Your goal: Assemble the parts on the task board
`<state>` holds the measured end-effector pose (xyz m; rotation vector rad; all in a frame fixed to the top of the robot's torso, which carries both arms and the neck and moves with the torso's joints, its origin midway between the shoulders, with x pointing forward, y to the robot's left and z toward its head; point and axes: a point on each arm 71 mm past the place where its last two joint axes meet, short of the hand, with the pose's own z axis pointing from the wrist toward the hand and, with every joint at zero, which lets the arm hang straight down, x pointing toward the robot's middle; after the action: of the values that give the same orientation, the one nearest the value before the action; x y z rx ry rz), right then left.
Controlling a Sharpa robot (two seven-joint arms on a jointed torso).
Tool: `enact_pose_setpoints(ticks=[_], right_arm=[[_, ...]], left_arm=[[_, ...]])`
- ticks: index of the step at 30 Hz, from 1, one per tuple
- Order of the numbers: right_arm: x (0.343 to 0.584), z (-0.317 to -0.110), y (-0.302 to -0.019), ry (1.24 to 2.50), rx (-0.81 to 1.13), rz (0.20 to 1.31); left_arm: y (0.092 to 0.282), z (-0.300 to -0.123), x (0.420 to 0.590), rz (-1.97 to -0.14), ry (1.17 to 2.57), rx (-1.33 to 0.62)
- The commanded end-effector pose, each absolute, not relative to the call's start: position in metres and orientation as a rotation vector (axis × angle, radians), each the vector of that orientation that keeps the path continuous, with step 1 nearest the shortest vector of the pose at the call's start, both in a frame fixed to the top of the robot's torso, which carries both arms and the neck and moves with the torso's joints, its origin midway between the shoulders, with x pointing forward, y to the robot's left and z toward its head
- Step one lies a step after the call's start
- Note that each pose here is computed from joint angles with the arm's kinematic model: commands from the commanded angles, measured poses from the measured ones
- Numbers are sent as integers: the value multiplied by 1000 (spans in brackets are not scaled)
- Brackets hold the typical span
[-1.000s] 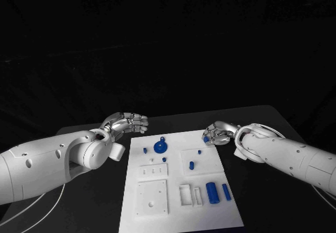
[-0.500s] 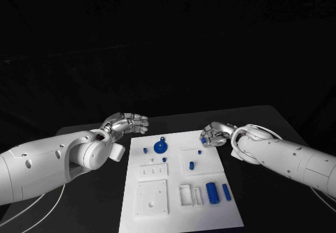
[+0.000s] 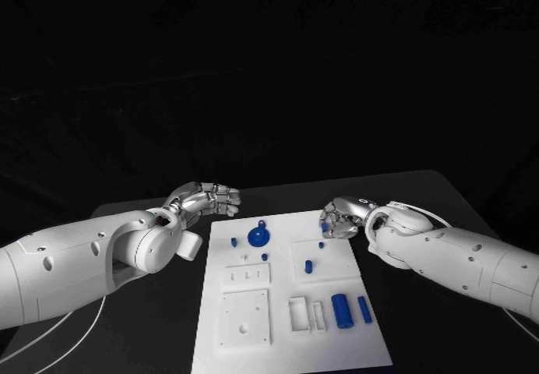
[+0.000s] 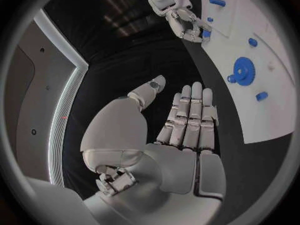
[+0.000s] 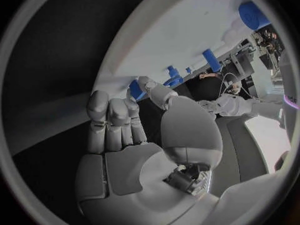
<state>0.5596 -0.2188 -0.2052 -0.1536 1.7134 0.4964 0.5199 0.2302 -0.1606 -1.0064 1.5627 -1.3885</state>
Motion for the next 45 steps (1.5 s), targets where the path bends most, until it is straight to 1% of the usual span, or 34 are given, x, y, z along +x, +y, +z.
enact_pose_setpoints(ticks=[1,10,13,17,26,33,38,45], right_arm=[[560,-195,-213,1678,-195,389],[553,-167,-184,1629,-270,339],[551,-156,-172,1608,-301,330],[547,-147,-157,1604,-337,322],[531,-142,-116,1604,-398,329],[520,-140,-87,1596,-430,366],[513,-139,-76,1597,-450,385],[507,-139,-69,1594,-466,400]], left_arm=[[227,-160,519,-1382,1596,-966],[222,-164,518,-1326,1664,-945],[216,-166,517,-1298,1727,-917],[207,-169,517,-1255,1787,-881],[185,-175,515,-1156,1898,-825],[175,-178,514,-1106,1956,-781],[171,-179,513,-1085,1976,-758],[168,-180,513,-1064,1993,-750]])
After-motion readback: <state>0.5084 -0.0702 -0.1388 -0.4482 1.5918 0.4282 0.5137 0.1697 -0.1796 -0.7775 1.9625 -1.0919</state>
